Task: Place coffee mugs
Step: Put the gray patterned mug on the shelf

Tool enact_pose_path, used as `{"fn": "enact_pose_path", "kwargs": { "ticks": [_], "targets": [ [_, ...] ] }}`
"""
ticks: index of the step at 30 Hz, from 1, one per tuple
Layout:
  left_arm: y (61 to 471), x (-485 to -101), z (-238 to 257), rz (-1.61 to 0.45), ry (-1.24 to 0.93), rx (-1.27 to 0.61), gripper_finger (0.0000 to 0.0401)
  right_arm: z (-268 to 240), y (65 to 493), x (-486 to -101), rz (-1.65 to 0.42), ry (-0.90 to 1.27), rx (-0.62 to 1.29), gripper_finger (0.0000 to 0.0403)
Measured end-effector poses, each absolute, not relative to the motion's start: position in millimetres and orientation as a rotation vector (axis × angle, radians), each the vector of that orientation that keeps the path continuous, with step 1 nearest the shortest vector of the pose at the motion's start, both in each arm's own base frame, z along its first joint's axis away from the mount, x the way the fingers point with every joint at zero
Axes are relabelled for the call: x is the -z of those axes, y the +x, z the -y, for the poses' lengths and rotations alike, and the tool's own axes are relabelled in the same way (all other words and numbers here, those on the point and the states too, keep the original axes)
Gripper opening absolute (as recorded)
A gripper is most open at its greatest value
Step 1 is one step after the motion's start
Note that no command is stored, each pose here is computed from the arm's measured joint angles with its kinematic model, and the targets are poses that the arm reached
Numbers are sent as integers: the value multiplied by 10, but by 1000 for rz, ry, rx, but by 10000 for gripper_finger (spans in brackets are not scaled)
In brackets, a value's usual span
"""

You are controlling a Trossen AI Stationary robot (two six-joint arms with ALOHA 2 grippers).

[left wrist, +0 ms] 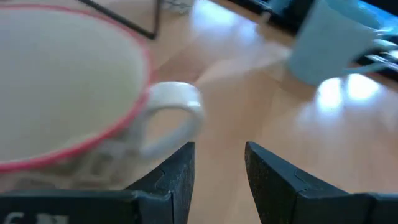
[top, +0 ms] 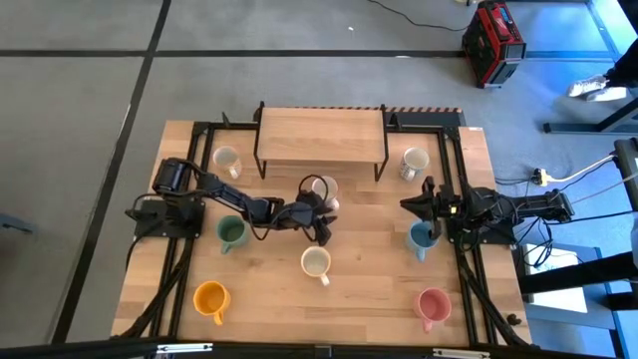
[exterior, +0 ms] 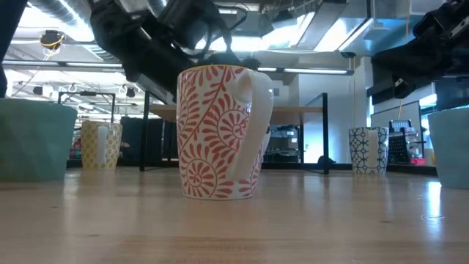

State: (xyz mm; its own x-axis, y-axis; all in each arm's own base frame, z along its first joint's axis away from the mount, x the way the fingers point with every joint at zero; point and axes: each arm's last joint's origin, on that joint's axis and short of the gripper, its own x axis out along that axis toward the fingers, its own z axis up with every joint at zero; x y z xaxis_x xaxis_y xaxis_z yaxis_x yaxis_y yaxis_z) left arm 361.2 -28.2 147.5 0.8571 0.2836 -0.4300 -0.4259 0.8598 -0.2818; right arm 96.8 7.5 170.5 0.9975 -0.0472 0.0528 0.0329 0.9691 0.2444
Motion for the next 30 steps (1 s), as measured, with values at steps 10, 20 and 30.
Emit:
{"fn": "enact_pose_path", "kwargs": {
  "ticks": [10,20,30],
  "targets": [
    [3236,-2208,364,-388,-370,-333,135,-68,976,-1715,78,442,62,28],
    [3112,-2408,52,-380,-271,-401,135,-82,1189,-1559,-95,408,150,28],
    [3146,-2311,-154,-472,-218,-254,135,-117,1582,-1560,-208,351,232,46]
  ]
}}
